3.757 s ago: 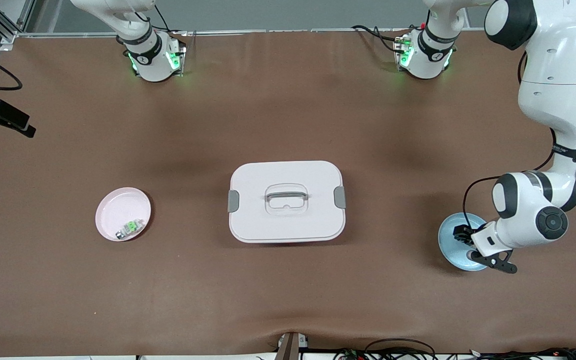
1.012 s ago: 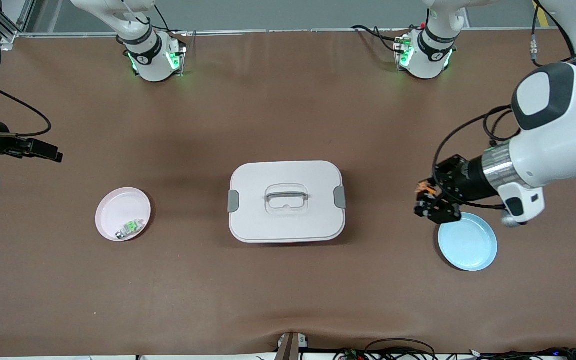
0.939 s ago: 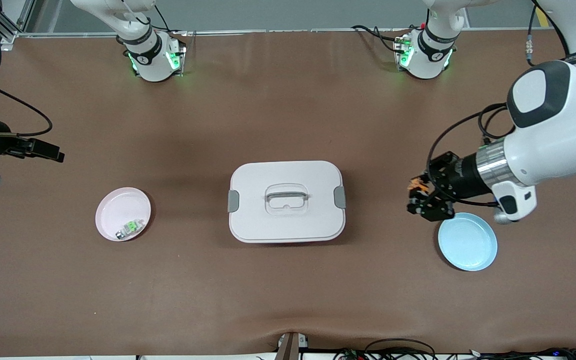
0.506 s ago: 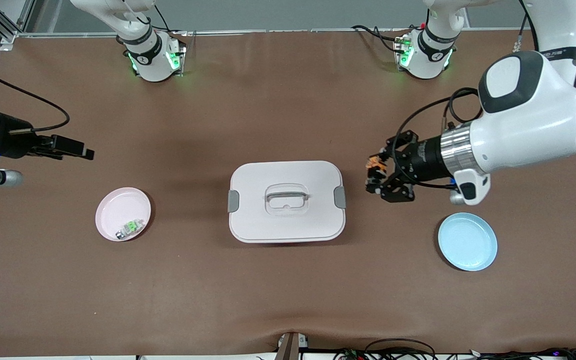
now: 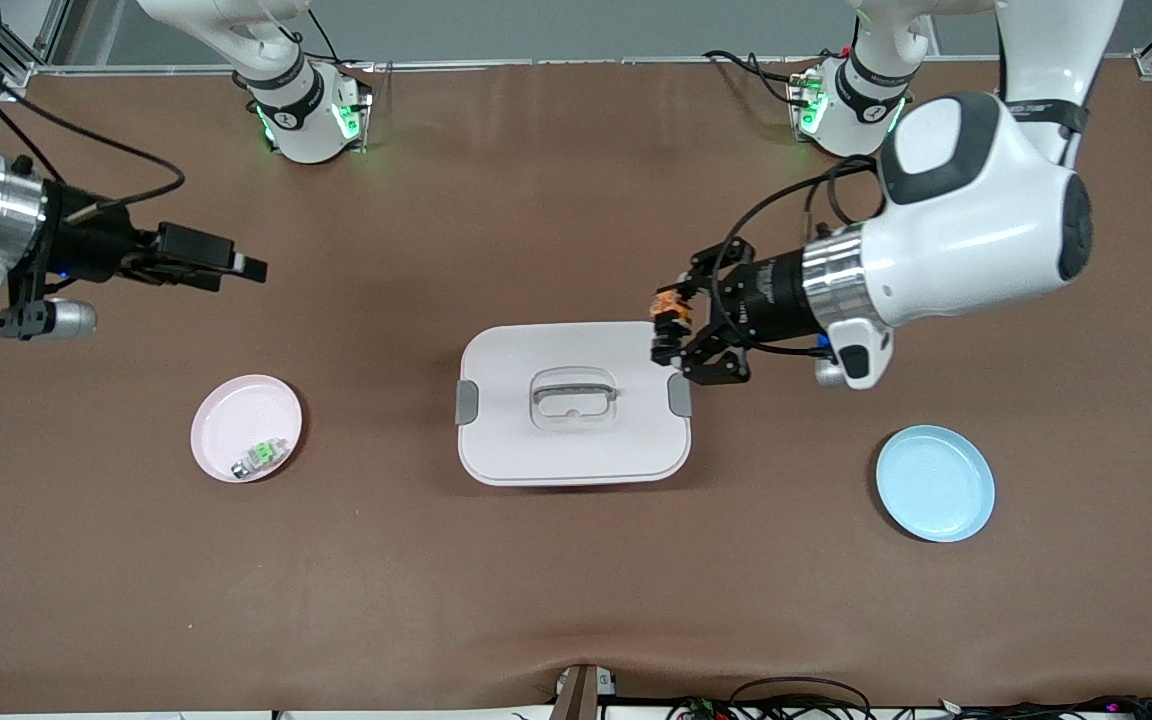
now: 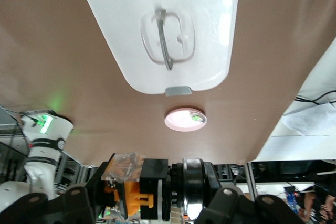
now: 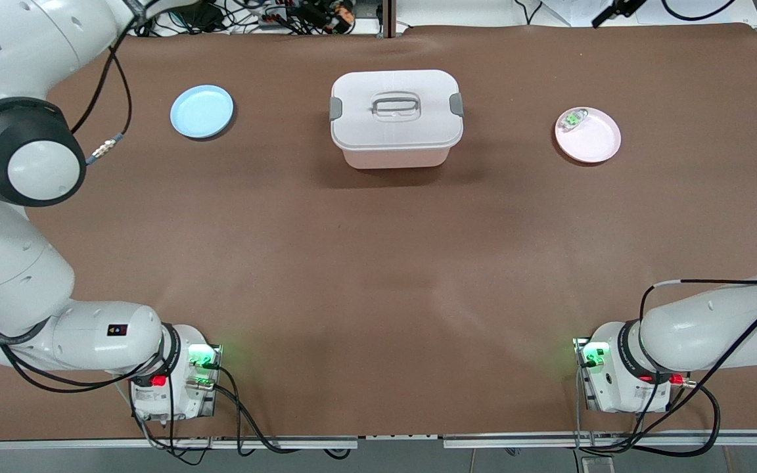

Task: Transfer orange switch to right arm and place
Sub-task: 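Carry the switch above the box while the right gripper reaches toward it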

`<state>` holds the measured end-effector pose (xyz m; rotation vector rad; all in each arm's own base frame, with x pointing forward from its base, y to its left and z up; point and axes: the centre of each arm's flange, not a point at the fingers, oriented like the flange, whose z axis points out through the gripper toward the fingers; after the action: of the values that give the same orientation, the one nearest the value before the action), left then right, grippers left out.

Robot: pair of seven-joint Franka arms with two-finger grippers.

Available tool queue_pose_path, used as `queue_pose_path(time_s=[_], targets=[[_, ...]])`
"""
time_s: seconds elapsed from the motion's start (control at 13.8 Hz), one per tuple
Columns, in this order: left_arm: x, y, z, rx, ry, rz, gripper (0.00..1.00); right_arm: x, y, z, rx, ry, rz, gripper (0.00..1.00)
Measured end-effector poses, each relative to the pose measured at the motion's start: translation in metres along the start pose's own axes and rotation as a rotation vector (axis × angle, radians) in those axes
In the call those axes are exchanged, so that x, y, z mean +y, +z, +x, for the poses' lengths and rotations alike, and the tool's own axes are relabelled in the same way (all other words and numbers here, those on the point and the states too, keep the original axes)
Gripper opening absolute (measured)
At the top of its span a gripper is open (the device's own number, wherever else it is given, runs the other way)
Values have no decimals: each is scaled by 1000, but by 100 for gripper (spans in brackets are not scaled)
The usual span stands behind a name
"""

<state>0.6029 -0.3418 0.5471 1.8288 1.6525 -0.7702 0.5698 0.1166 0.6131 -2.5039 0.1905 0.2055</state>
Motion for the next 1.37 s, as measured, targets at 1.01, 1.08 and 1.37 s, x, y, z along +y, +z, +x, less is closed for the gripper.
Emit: queue_pose_path(time_s=[1.01, 1.08, 1.37], targets=[[-65, 99, -117, -104, -14, -101, 72, -156, 86, -62, 142, -32, 23, 100], [-65, 98, -117, -104, -15, -103, 72, -160, 91, -66, 151, -50, 0, 100], [-64, 97, -116, -104, -16, -105, 72, -163, 96, -68, 164, -64, -10, 100]])
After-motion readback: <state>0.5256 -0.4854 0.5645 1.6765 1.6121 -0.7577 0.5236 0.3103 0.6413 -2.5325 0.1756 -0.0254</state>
